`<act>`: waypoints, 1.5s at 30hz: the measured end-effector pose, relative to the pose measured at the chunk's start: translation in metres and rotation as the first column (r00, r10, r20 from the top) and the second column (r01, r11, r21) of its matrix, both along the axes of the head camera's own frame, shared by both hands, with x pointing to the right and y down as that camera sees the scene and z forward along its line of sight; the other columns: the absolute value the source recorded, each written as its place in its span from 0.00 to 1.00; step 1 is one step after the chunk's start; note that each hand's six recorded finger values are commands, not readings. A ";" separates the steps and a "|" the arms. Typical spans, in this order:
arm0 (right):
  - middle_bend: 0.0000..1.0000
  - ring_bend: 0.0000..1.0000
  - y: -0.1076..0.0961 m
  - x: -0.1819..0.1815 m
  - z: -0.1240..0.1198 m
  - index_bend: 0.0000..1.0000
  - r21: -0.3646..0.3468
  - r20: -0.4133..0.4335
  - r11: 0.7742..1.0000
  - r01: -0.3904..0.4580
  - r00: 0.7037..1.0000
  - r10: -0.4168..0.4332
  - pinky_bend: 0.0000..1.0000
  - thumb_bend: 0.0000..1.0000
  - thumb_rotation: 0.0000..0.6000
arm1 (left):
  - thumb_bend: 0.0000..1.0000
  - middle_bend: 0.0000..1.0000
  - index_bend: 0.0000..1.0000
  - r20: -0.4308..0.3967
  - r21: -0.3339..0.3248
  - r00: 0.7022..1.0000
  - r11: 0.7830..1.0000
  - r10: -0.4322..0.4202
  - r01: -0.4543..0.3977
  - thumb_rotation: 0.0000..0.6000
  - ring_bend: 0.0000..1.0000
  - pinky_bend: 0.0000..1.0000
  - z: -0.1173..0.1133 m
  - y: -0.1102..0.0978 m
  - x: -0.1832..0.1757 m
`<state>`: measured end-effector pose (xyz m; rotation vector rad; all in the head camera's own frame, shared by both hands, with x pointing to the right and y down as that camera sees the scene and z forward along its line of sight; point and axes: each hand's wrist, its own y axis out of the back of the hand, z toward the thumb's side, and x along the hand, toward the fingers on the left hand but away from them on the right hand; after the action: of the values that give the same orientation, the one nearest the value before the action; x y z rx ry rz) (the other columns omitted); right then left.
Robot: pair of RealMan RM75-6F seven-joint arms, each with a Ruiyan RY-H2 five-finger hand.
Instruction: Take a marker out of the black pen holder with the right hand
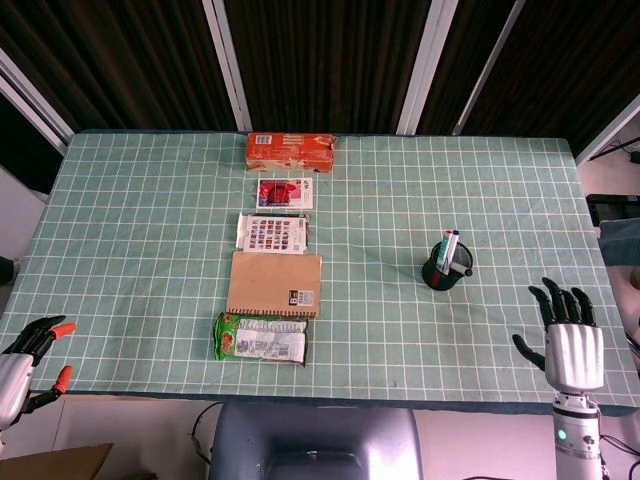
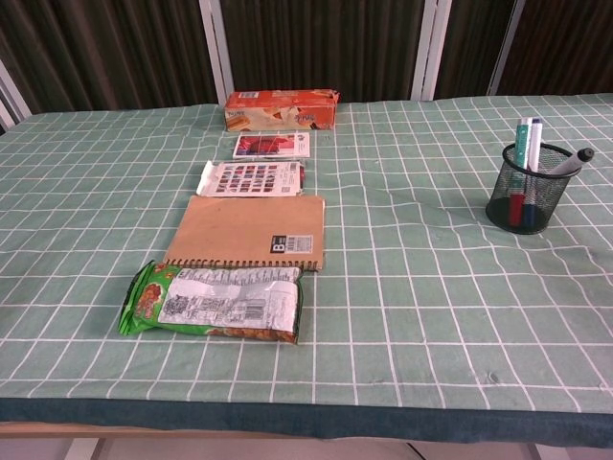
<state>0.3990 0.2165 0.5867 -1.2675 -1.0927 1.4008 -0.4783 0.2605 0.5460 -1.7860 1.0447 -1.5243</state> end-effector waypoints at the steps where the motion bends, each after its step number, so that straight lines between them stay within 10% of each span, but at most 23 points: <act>1: 0.58 0.64 -0.005 -0.002 -0.001 0.45 0.009 -0.018 1.000 0.013 1.000 -0.013 0.66 0.24 1.00 | 0.44 0.12 0.23 0.002 -0.001 1.000 1.000 -0.004 0.004 1.00 0.10 0.37 0.000 0.000 -0.001; 6: 0.88 0.96 -0.036 -0.015 -0.004 0.59 0.036 -0.128 0.995 0.089 0.988 -0.084 0.89 0.24 1.00 | 0.44 0.12 0.23 0.006 0.007 1.000 1.000 -0.017 0.017 1.00 0.10 0.37 -0.003 0.001 -0.004; 12: 0.98 1.00 -0.061 -0.024 0.011 0.60 -0.059 -0.145 0.992 0.110 0.983 -0.117 0.99 0.24 1.00 | 0.44 0.12 0.23 0.014 0.004 1.000 1.000 -0.022 0.022 1.00 0.10 0.37 -0.004 0.003 -0.005; 25: 1.00 1.00 -0.096 -0.043 0.038 0.60 -0.172 -0.094 0.978 0.119 0.986 -0.137 1.00 0.46 1.00 | 0.44 0.12 0.23 0.021 0.004 0.999 1.000 -0.024 0.024 1.00 0.10 0.37 -0.004 0.003 -0.005; 45: 1.00 1.00 -0.106 -0.060 0.076 0.59 -0.231 -0.055 0.965 0.126 0.988 -0.142 1.00 0.46 1.00 | 0.44 0.12 0.23 0.016 0.004 0.999 1.000 -0.029 0.029 1.00 0.10 0.37 -0.004 0.002 -0.006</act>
<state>0.3394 0.1105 0.6628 -1.4149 -0.8001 1.4863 -0.4847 0.2627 0.5417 -1.7597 1.0696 -1.5505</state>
